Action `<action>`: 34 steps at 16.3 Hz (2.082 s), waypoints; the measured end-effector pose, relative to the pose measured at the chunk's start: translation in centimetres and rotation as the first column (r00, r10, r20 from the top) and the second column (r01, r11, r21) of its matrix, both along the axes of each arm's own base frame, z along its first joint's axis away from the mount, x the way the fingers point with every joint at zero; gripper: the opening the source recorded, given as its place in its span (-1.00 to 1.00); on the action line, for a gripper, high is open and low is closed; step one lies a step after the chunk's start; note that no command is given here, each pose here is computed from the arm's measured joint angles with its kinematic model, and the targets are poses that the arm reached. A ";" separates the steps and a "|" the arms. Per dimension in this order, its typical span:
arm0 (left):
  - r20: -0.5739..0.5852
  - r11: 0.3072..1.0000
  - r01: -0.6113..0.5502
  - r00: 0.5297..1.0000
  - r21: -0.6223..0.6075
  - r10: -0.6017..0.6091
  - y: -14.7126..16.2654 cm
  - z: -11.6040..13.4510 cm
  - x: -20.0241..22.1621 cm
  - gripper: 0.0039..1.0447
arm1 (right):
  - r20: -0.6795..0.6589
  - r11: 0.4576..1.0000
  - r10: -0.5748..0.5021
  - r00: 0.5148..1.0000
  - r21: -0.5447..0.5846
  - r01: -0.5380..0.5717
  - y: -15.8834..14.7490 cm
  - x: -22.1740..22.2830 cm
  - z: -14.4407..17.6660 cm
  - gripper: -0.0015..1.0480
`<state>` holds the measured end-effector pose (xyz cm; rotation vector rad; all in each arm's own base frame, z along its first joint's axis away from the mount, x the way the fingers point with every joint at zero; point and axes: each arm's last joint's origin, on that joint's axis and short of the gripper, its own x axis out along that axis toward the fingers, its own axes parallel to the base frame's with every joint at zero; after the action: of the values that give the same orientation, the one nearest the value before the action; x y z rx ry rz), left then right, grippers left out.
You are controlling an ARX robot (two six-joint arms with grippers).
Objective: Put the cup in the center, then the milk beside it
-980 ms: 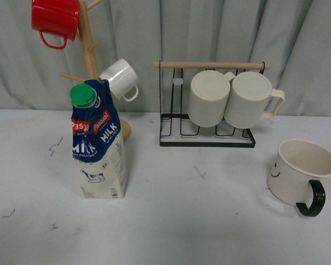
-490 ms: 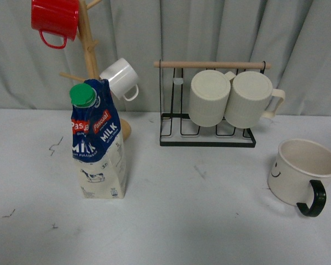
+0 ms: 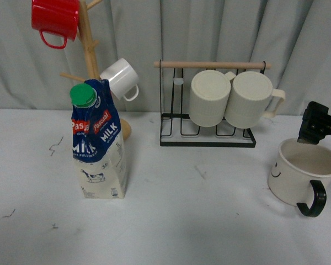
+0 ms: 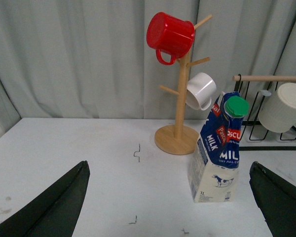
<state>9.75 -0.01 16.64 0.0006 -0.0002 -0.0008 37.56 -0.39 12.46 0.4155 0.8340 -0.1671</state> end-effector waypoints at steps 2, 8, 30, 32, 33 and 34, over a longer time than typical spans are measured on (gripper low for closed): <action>0.000 1.000 0.000 1.000 0.000 0.000 0.0 0.0 0.0 0.88 | -0.011 1.000 -0.001 1.000 -0.013 0.001 0.0 0.1 -0.6 0.87; 0.000 1.000 0.000 1.000 0.000 0.000 0.0 0.0 0.0 0.88 | -0.008 1.000 0.004 1.000 -0.029 -0.005 -0.6 -0.3 -1.1 0.24; 0.000 1.000 0.000 1.000 0.000 0.000 0.0 0.0 0.0 0.88 | 0.064 0.887 0.461 0.885 -0.059 -0.458 7.6 -0.4 1.8 -0.93; 0.000 1.000 0.000 1.000 0.000 0.000 0.0 0.0 0.0 0.88 | 0.052 0.882 0.470 0.881 -0.066 -0.467 7.7 0.3 1.7 -0.93; 0.000 1.000 0.000 1.000 0.000 0.000 0.0 0.0 0.0 0.88 | 0.022 0.882 0.469 0.883 -0.061 -0.467 7.7 0.7 1.1 -0.93; 0.000 1.000 0.000 1.000 0.000 0.000 0.0 0.0 0.0 0.88 | 0.020 0.883 0.467 0.884 -0.063 -0.465 7.8 1.1 1.1 -0.93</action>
<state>9.75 -0.01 16.64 0.0006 -0.0002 -0.0011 38.63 7.38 13.54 0.1531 0.8705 0.2647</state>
